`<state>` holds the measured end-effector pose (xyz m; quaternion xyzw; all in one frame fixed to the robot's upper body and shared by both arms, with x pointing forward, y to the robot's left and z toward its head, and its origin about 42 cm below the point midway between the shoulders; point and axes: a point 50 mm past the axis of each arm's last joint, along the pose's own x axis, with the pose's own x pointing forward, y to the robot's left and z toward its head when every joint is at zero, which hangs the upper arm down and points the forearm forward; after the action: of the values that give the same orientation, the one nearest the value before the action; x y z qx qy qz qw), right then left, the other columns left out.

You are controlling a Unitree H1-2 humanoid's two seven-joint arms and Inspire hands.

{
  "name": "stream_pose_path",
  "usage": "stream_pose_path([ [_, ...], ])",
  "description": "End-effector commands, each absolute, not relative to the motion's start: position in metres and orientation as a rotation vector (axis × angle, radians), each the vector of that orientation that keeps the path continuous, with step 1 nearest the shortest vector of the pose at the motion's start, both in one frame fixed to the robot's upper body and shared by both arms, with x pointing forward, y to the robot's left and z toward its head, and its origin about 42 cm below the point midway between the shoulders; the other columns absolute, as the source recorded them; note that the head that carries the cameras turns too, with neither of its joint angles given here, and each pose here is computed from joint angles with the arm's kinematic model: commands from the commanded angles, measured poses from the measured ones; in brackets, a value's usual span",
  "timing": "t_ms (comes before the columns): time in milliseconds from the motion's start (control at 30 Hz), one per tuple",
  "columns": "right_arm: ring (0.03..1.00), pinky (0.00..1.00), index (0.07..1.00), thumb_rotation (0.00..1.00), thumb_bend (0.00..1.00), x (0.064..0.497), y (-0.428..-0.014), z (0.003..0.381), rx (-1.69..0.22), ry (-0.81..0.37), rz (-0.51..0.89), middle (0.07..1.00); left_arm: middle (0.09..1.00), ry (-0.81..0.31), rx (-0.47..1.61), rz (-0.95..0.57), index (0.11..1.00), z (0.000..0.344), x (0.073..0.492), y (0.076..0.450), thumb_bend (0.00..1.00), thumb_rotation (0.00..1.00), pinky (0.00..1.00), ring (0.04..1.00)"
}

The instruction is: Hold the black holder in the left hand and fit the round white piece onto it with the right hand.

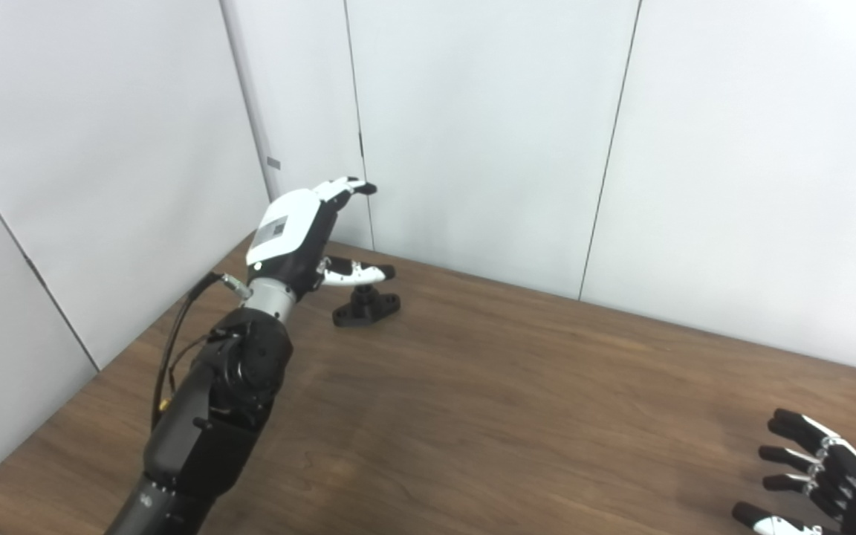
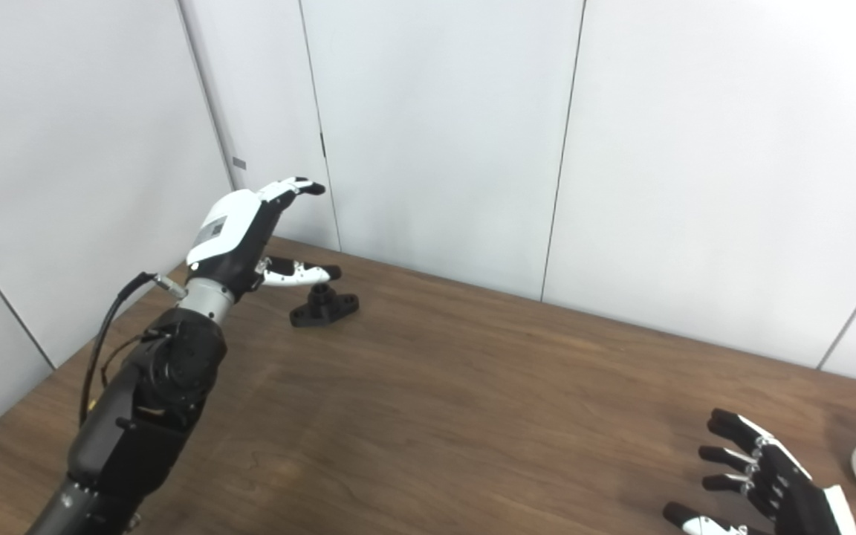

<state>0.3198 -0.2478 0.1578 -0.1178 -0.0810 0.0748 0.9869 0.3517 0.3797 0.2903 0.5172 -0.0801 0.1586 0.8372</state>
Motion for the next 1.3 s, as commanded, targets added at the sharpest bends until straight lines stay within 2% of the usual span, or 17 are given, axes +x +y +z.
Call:
stream_pose_path([
  [0,0.721,0.58,0.784,0.0,0.74,0.327,-0.246,0.179,-0.242,-0.27,0.162,0.807,0.958,-0.201,1.146,0.398,0.876,0.316,0.356,0.393,0.86,0.23,0.9,0.989],
  [67,0.717,0.57,0.782,0.0,0.74,0.327,-0.246,0.179,-0.238,-0.266,0.16,0.805,0.967,-0.166,1.167,0.414,0.885,0.313,0.357,0.396,0.88,0.25,0.97,0.998],
  [133,0.712,0.56,0.78,0.0,0.74,0.327,-0.247,0.179,-0.238,-0.269,0.16,0.802,0.973,-0.126,1.195,0.427,0.894,0.31,0.359,0.399,0.9,0.28,0.99,1.0],
  [267,0.698,0.55,0.776,0.0,0.74,0.327,-0.247,0.179,-0.237,-0.268,0.16,0.791,0.996,-0.04,1.225,0.436,0.913,0.304,0.367,0.405,0.95,0.35,1.0,1.0],
  [433,0.716,0.59,0.782,0.02,0.74,0.325,-0.249,0.178,-0.247,-0.267,0.156,0.802,1.0,0.058,1.265,0.401,0.941,0.298,0.375,0.411,0.99,0.42,1.0,1.0],
  [700,0.722,0.58,0.783,0.01,0.74,0.323,-0.25,0.179,-0.25,-0.266,0.157,0.802,1.0,0.138,1.289,0.366,0.95,0.284,0.386,0.42,1.0,0.45,1.0,1.0],
  [867,0.698,0.54,0.771,0.01,0.75,0.321,-0.25,0.181,-0.247,-0.27,0.157,0.789,1.0,0.177,1.313,0.359,0.948,0.274,0.39,0.421,1.0,0.55,1.0,1.0],
  [967,0.705,0.55,0.773,0.05,0.76,0.319,-0.25,0.182,-0.253,-0.265,0.157,0.795,1.0,0.197,1.31,0.362,0.944,0.267,0.393,0.421,1.0,0.53,1.0,1.0],
  [1133,0.705,0.55,0.776,0.04,0.76,0.317,-0.251,0.182,-0.253,-0.262,0.16,0.798,1.0,0.23,1.3,0.378,0.934,0.255,0.398,0.426,1.0,0.44,1.0,1.0],
  [1267,0.723,0.58,0.785,0.04,0.76,0.316,-0.251,0.182,-0.251,-0.254,0.159,0.808,1.0,0.241,1.283,0.382,0.932,0.246,0.401,0.427,1.0,0.42,1.0,1.0],
])
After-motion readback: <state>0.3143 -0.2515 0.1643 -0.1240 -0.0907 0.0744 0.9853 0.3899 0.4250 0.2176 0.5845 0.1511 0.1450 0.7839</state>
